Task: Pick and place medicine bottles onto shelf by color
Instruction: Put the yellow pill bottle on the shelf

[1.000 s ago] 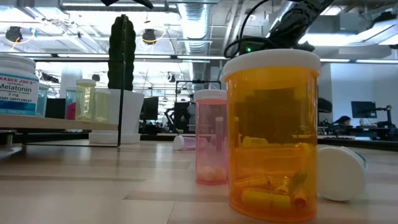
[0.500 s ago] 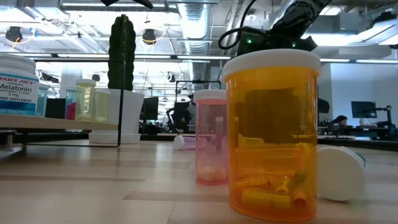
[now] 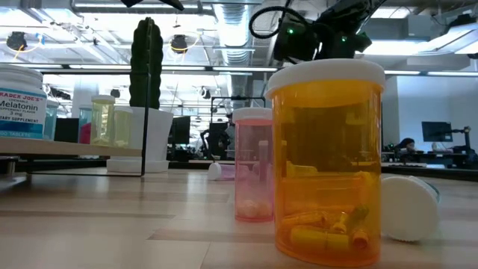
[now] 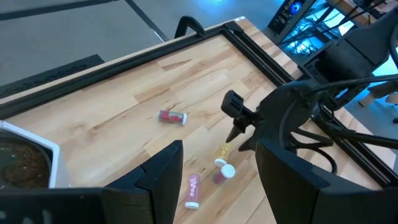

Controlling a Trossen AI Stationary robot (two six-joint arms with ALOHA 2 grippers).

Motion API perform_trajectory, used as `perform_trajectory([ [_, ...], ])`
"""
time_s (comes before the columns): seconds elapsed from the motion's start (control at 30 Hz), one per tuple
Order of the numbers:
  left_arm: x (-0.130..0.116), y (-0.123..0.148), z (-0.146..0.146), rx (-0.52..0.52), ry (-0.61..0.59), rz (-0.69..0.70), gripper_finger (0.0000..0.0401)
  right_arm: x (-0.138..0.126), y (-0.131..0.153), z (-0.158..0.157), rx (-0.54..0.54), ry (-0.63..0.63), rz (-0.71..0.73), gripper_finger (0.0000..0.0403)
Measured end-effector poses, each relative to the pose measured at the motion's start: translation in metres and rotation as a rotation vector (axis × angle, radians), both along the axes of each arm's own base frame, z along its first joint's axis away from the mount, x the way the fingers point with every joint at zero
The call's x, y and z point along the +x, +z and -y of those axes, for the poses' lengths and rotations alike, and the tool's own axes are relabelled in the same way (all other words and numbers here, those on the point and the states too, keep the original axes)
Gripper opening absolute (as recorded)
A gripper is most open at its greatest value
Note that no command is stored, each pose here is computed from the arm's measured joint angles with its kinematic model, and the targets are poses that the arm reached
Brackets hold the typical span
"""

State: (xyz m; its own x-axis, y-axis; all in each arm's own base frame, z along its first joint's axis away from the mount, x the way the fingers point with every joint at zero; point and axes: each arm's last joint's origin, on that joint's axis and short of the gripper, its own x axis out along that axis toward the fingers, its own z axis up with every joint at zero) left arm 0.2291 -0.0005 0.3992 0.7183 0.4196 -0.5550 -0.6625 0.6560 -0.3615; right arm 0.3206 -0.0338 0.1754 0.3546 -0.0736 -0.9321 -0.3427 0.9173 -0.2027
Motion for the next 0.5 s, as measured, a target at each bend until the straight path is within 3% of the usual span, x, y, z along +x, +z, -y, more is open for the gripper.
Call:
perform_trajectory([
  [0.5,0.000,0.000,0.000,0.006,-0.006,-0.008,0.0188,0.012,-0.030,0.014,0.113,-0.065,-0.014,0.0185],
])
